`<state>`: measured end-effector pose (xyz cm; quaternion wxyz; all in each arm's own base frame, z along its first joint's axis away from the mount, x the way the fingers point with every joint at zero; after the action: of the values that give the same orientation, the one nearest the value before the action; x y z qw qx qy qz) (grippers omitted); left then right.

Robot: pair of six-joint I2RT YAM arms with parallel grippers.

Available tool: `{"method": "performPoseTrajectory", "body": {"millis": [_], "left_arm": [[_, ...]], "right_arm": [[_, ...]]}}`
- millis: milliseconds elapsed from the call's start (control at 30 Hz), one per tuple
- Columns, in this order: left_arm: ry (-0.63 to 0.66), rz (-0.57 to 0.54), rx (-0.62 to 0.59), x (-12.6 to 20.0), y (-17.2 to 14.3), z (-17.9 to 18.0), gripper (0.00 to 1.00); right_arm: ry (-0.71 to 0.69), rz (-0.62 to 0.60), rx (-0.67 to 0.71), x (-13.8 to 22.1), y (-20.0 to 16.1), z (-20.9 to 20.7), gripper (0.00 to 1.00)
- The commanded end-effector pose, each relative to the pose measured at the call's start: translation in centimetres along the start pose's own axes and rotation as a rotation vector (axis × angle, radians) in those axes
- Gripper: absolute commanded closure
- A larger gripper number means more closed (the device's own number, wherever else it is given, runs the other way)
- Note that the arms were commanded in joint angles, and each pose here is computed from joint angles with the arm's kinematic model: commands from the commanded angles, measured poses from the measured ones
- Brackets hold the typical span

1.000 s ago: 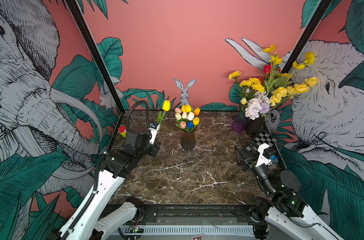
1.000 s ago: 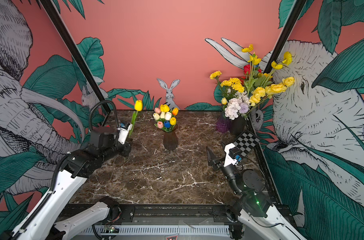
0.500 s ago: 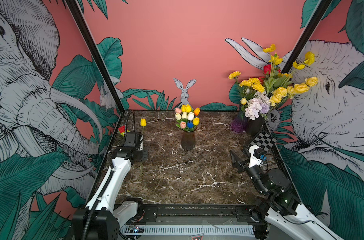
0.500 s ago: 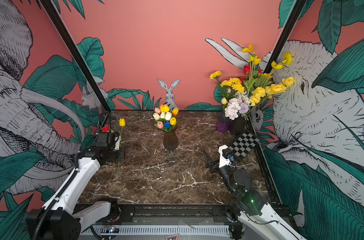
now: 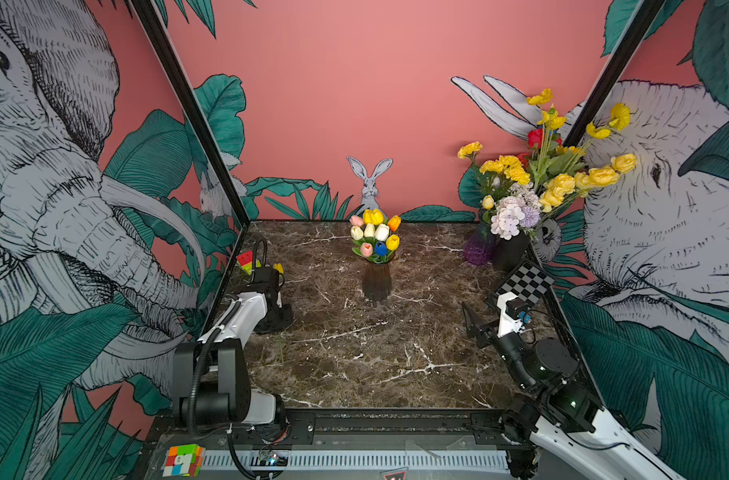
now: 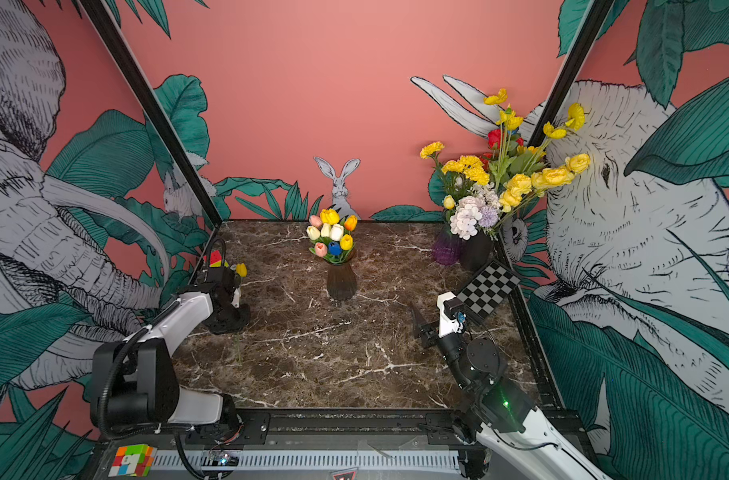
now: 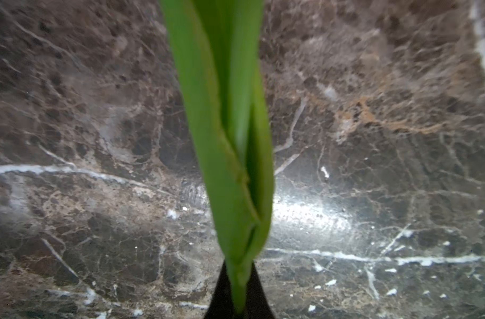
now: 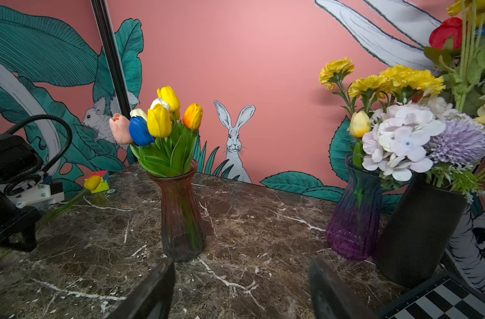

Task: Pick out yellow flowers from the vase
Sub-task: Place the flower at the center of the board.

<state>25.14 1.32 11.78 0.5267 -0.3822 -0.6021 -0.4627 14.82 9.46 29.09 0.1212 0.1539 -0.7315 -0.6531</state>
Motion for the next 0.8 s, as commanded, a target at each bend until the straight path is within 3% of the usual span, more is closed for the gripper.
{"method": "performPoseTrajectory", "body": {"millis": [0,233,400,633,767], "left_arm": [[0.017,0.110,0.034,-1.6,-0.5,0.6,1.00],[0.132,0.131,0.079,-1.9,0.7,2.9,1.00],[0.143,0.137,0.107,-1.8,0.9,3.6,1.00],[0.142,0.096,0.115,-0.7,1.0,3.7,0.77],[0.170,-0.010,0.113,1.8,1.4,4.1,0.68]], "right_arm": [[-0.027,-0.021,-0.004,0.0,0.4,-0.3,0.26],[-0.015,-0.009,-0.014,0.1,0.2,-0.2,0.26],[-0.020,-0.015,-0.018,0.1,0.2,-0.2,0.26],[-0.014,-0.009,-0.020,0.0,0.3,-0.2,0.26],[0.020,0.015,-0.009,-0.5,0.0,0.4,0.27]]}}
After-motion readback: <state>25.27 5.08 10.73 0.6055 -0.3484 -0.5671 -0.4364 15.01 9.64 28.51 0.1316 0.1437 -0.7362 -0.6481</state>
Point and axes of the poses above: each gripper's point midway between its finger pads, its own x axis back along the fingers, its own z axis along the line the jaws close on, y = z × x, the point moved 7 cm from there along x, back along the fingers, and after that the axes turned 6 degrees about x, right-handed, at the moved point
